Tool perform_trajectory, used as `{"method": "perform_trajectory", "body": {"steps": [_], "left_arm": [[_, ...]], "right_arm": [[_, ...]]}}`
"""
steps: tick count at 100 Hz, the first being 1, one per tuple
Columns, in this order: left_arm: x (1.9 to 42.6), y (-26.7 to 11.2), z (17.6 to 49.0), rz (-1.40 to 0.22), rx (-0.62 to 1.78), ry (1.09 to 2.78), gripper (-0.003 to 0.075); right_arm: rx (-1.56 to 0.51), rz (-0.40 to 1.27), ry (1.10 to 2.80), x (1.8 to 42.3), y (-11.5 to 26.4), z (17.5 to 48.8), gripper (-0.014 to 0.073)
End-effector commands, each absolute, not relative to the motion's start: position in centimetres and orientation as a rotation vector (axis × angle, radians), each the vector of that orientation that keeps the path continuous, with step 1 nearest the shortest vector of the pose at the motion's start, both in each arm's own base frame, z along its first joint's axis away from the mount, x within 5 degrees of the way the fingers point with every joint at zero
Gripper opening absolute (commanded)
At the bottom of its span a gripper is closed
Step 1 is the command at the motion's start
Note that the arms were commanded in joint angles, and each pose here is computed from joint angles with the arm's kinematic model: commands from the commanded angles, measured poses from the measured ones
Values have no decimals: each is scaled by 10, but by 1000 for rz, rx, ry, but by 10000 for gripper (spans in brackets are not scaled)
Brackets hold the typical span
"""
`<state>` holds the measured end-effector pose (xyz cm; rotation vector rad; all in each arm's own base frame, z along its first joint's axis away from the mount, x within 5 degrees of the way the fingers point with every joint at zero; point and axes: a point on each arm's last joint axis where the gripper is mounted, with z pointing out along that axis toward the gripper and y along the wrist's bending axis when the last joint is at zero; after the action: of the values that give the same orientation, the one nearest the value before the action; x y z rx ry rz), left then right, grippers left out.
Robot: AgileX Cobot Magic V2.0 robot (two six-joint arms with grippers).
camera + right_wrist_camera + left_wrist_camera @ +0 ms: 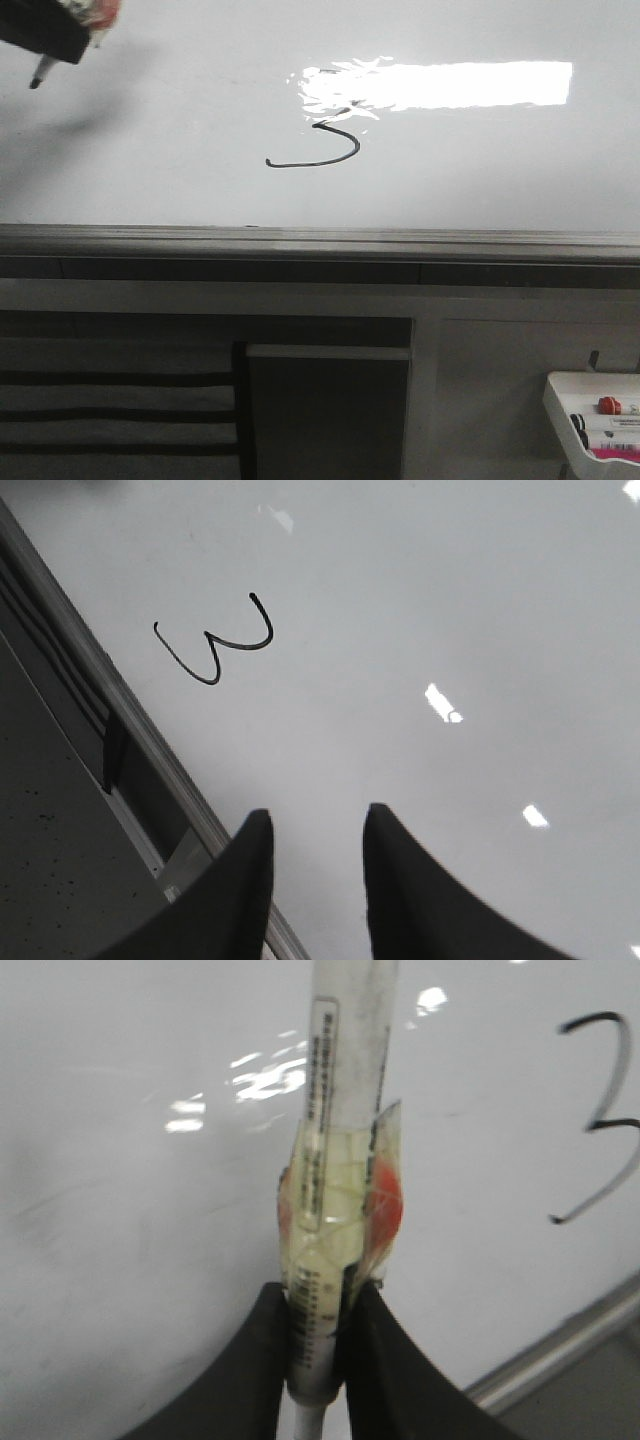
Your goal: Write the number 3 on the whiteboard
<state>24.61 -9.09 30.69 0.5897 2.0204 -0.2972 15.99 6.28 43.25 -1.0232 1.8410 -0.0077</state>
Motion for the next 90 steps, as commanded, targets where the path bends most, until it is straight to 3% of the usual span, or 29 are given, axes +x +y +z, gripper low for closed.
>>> {"method": "perform_trajectory", "body": {"steps": [1, 32, 90], "left_arm": [[249, -75, 316, -284, 367, 1956, -13], [265, -68, 298, -240, 194, 1969, -13], [272, -68, 288, -228, 167, 1995, -8]], "right_arm": [[-968, -24, 1777, 162, 62, 445, 188], [-980, -15, 1812, 174, 65, 438, 188], [-984, -12, 1822, 177, 66, 436, 188]]}}
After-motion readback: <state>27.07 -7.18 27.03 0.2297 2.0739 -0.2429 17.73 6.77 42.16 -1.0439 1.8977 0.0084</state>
